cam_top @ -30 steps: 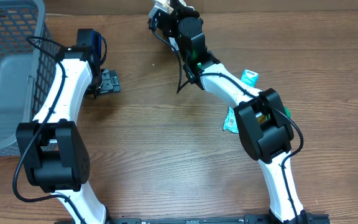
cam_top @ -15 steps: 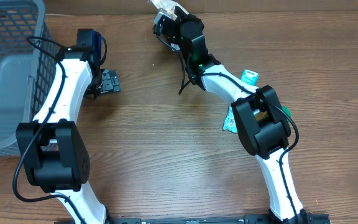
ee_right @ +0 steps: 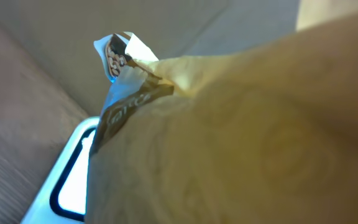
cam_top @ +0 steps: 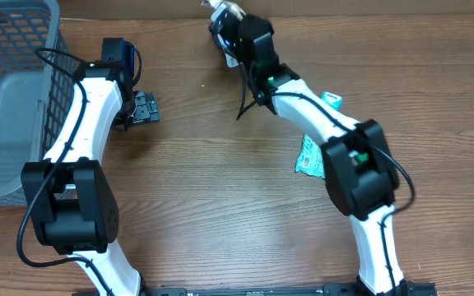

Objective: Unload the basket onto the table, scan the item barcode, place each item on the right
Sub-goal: 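Carry the bag back down and drop it at table center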

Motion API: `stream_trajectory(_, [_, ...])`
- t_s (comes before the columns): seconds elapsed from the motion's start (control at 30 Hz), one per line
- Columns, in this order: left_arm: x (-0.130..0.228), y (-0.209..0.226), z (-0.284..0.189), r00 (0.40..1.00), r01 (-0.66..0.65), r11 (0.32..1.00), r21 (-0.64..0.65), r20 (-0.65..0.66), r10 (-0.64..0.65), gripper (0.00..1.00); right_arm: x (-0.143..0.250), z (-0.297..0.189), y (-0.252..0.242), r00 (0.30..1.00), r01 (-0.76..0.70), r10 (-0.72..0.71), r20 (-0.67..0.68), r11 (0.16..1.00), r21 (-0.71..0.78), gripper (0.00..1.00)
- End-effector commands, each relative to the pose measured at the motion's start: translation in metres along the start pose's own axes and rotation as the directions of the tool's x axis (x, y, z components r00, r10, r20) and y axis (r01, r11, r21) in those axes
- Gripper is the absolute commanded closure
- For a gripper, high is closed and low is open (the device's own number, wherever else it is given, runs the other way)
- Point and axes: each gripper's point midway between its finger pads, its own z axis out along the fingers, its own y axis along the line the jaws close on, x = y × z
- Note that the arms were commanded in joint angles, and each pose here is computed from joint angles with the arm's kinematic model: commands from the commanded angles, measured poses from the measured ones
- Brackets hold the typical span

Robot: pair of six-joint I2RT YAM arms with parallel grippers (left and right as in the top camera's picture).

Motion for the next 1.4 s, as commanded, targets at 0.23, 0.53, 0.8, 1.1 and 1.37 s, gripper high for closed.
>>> stream_trajectory(0.23, [-0.007,0.002,-0.005,1.000,-0.006,1.000,-0.004,0.023,0.006,0.01,-0.034,-0.090,-0.037,0.894,-0.440,0.415,-0.168,0.884,-0.156,0.96])
stream_trajectory(0.53, [-0.007,0.002,-0.005,1.000,-0.006,1.000,-0.004,0.023,0.006,0.00,0.032,-0.143,0.042,0.717,-0.620,0.368,-0.592,0.725,-0.301,0.96])
stream_trajectory(0.8, [-0.007,0.002,-0.005,1.000,-0.006,1.000,-0.005,0.023,0.006,0.00,0.080,-0.203,0.077,0.547,-0.692,0.171,-0.820,0.643,-0.327,0.96])
stream_trajectory(1.1, [-0.007,0.002,-0.005,1.000,-0.006,1.000,-0.004,0.023,0.006,0.01,0.118,-0.231,0.097,0.439,-0.705,0.065,-0.896,0.643,-0.299,0.86])
stream_trajectory(1.37, [-0.007,0.002,-0.005,1.000,-0.006,1.000,-0.004,0.023,0.006,0.01,0.132,-0.228,0.089,0.433,-0.653,0.057,-0.899,0.708,-0.269,0.41])
